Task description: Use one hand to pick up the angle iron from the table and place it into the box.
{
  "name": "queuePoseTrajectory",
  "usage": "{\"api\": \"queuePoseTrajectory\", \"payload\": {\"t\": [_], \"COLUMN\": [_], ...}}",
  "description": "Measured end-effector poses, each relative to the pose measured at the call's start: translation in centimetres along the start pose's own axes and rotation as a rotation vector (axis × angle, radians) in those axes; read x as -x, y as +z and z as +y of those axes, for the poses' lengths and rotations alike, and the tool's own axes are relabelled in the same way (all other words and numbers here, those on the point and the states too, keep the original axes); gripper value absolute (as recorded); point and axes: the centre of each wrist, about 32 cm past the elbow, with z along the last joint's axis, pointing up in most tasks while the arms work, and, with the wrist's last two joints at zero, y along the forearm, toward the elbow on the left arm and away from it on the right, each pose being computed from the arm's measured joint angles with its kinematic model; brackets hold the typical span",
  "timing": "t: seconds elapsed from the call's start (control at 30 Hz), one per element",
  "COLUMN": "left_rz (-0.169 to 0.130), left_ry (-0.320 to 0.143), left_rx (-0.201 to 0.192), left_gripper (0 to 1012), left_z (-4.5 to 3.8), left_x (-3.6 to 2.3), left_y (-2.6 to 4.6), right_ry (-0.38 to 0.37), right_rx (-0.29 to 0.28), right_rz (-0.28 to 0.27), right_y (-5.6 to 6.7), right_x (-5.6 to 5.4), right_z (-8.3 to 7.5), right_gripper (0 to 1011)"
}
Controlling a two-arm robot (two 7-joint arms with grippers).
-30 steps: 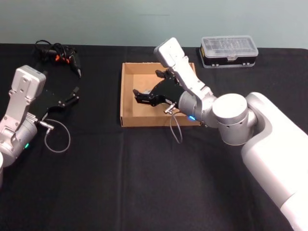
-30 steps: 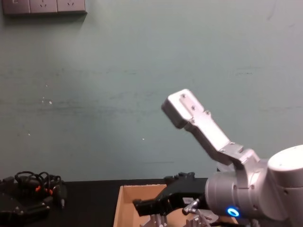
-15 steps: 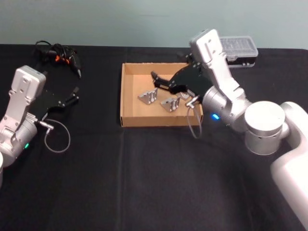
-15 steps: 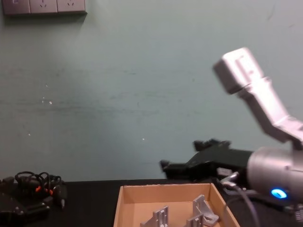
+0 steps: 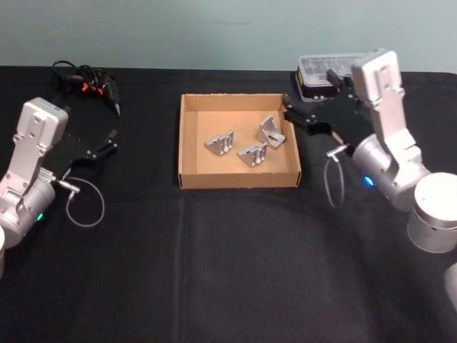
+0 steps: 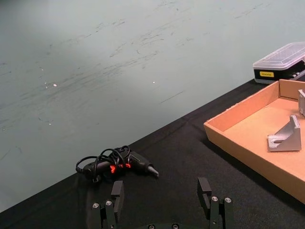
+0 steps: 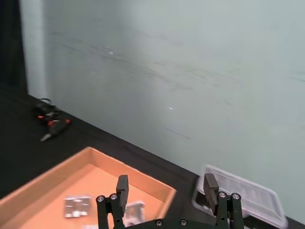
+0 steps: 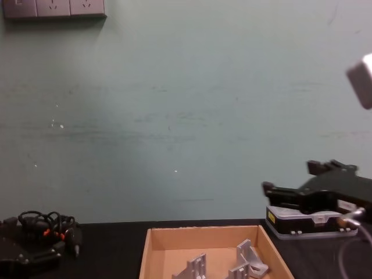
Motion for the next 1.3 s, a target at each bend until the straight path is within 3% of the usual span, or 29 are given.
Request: {"api": "queuePoseTrajectory", "payload": {"t": [0.3,0.6,1.3], "left_rz": [0.0,0.0,0.0], "left_ry": [0.0,0.0,0.0], "left_rx": [0.0,0.0,0.0], "left_gripper": [1011,1011,1011], "left_z": [0.0,0.0,0.0], "left_x": [0.0,0.0,0.0], "left_y": [0.0,0.0,0.0], "right_ry": [-0.081,-0.12,-0.114], "right_rx": [0.063,0.118,0.112], "right_rz": [0.034,0.049,0.046], "right_y": [-2.6,-4.8,-4.5], "right_x": [-1.4,-1.7,-1.6], "right_z": [-1.1,-1.7,-1.5], "right_gripper": [1004,1004,1004]}}
